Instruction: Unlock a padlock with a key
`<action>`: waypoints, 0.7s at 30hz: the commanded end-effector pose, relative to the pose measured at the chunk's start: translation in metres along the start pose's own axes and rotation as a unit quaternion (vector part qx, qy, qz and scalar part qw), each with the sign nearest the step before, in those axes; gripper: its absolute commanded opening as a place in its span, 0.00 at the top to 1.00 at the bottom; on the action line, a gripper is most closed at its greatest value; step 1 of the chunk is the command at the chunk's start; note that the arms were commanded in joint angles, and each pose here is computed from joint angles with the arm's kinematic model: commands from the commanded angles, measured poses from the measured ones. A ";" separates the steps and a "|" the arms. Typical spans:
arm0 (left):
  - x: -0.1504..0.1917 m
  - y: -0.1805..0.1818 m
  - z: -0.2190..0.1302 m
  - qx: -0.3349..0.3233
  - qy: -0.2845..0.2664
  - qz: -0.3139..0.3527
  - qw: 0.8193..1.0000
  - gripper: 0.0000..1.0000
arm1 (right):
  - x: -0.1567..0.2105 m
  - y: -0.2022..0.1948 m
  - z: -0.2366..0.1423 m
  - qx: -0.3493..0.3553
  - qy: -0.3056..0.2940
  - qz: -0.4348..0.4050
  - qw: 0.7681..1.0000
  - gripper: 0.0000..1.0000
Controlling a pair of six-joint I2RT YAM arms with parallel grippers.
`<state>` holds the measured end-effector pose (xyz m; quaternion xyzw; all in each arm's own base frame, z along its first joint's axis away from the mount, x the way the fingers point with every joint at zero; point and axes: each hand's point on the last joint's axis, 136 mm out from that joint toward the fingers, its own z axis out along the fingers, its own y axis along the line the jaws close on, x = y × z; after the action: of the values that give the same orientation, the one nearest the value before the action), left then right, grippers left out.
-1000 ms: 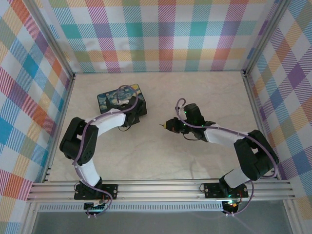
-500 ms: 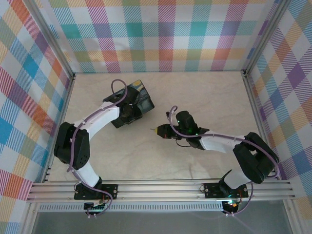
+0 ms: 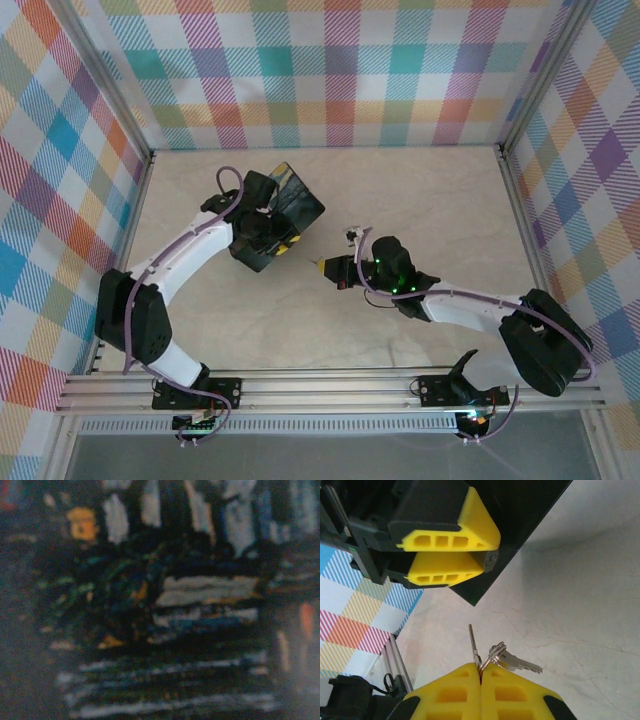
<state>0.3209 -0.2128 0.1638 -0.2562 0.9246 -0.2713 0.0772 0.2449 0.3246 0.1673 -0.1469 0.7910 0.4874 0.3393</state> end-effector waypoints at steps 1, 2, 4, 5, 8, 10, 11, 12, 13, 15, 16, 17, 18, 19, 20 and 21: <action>0.014 -0.016 -0.021 0.051 0.027 -0.011 0.998 0.82 | -0.019 0.025 -0.006 -0.050 -0.051 -0.089 0.993 1.00; 0.016 -0.016 -0.022 0.056 0.031 -0.016 0.998 0.82 | -0.020 0.028 -0.007 -0.059 -0.056 -0.107 0.991 1.00; 0.020 -0.018 -0.027 0.069 0.038 -0.022 0.997 0.82 | -0.021 0.030 -0.007 -0.065 -0.065 -0.132 0.987 1.00; 0.021 -0.018 -0.028 0.072 0.039 -0.023 0.996 0.82 | -0.022 0.032 -0.007 -0.068 -0.068 -0.143 0.985 1.00; 0.026 -0.020 -0.034 0.083 0.047 -0.028 0.995 0.82 | -0.025 0.038 -0.006 -0.084 -0.080 -0.171 0.978 1.00; 0.028 -0.020 -0.038 0.089 0.050 -0.030 0.994 0.82 | -0.026 0.037 -0.004 -0.085 -0.087 -0.184 0.975 1.00; 0.028 -0.020 -0.039 0.092 0.051 -0.031 0.994 0.82 | -0.026 0.035 -0.003 -0.083 -0.088 -0.191 0.974 1.00; 0.028 -0.020 -0.041 0.096 0.051 -0.032 0.994 0.82 | -0.025 0.033 -0.001 -0.082 -0.086 -0.195 0.974 1.00; 0.028 -0.022 -0.042 0.104 0.052 -0.036 0.993 0.82 | -0.024 0.033 0.001 -0.083 -0.084 -0.199 0.973 1.00; 0.027 -0.022 -0.044 0.113 0.053 -0.040 0.991 0.82 | -0.022 0.032 0.003 -0.091 -0.080 -0.203 0.972 1.00; 0.027 -0.021 -0.044 0.112 0.054 -0.041 0.991 0.82 | -0.021 0.032 0.005 -0.095 -0.077 -0.204 0.971 1.00; 0.026 -0.021 -0.045 0.113 0.053 -0.040 0.991 0.82 | -0.020 0.030 0.005 -0.095 -0.077 -0.203 0.971 1.00; 0.026 -0.020 -0.046 0.113 0.054 -0.041 0.991 0.82 | -0.021 0.028 0.005 -0.093 -0.078 -0.202 0.972 1.00; 0.026 -0.019 -0.047 0.114 0.054 -0.041 0.991 0.82 | -0.021 0.025 0.005 -0.093 -0.077 -0.200 0.972 1.00; 0.026 -0.019 -0.047 0.116 0.054 -0.043 0.991 0.82 | -0.021 0.024 0.005 -0.095 -0.078 -0.200 0.972 1.00; 0.026 -0.019 -0.047 0.118 0.055 -0.043 0.991 0.82 | -0.021 0.024 0.005 -0.097 -0.078 -0.199 0.972 1.00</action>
<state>0.2933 -0.2155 0.1933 -0.2833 0.8902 -0.3553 0.0328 0.2499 0.3379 0.1844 -0.2774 0.6960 0.4833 0.4528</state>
